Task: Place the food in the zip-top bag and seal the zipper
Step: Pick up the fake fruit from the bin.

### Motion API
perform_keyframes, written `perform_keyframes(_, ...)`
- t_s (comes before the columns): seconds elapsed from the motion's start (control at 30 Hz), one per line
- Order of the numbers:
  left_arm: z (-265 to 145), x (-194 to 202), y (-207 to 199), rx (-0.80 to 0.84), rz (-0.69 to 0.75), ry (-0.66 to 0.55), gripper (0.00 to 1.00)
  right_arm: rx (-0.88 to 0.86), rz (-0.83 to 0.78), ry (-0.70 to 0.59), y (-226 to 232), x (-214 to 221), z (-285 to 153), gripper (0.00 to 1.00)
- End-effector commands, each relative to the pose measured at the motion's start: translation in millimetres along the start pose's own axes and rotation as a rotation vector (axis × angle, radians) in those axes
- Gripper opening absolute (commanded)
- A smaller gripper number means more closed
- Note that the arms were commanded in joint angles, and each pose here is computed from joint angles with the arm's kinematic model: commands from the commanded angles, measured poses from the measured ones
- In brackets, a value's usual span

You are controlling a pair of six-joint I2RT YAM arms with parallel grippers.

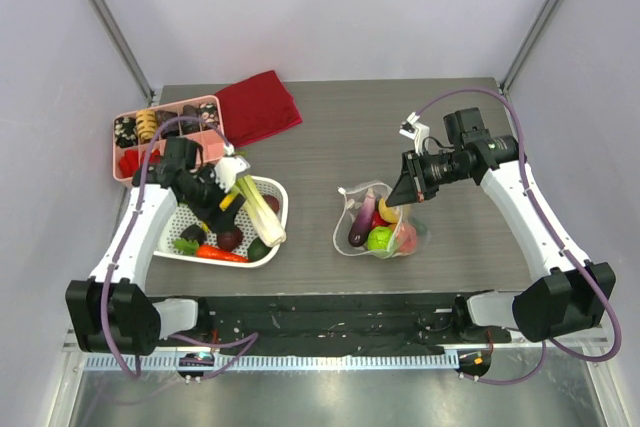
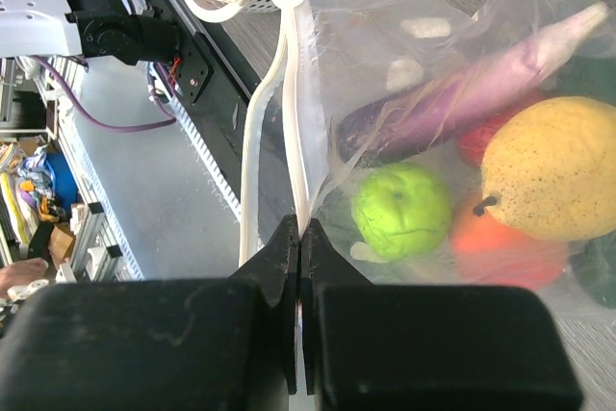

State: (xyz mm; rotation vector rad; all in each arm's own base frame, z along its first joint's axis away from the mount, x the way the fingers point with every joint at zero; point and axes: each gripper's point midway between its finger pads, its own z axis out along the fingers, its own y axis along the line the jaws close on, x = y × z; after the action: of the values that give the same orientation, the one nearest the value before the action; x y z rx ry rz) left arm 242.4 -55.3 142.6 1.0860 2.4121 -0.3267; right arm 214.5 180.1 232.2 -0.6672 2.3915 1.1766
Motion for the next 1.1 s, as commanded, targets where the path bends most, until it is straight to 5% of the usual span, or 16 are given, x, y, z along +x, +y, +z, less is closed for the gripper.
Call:
perform_keyframes(0.0, 34, 24, -2, -0.003, 0.011, 0.001, 0.91, -0.017, -0.055, -0.031, 11, -5, -6, 0.01)
perform_keyframes(0.17, 69, 44, 6, -0.041, -0.044, 0.030, 0.95, -0.019, -0.047, -0.029, 11, -4, -6, 0.01)
perform_keyframes(0.37, 85, 41, 20, -0.076, -0.052, 0.010, 0.88, -0.017, -0.044, -0.031, 10, -7, -5, 0.01)
perform_keyframes(0.43, 90, 42, 21, -0.071, -0.071, 0.024, 0.81, -0.018, -0.048, -0.035, 11, -8, -5, 0.01)
perform_keyframes(0.6, 74, 45, 18, -0.057, -0.086, 0.071, 0.34, 0.004, -0.061, -0.029, 9, -7, -8, 0.01)
perform_keyframes(0.77, 10, 34, 2, -0.066, -0.016, 0.080, 0.13, 0.008, -0.062, -0.017, 7, -4, -7, 0.01)
perform_keyframes(0.9, -32, -10, -16, -0.026, 0.056, -0.069, 0.13, 0.006, -0.065, -0.006, 4, -3, -4, 0.01)
perform_keyframes(1.07, -52, -120, -65, 0.117, 0.152, -0.289, 0.15, 0.012, -0.070, -0.002, 2, -5, -4, 0.01)
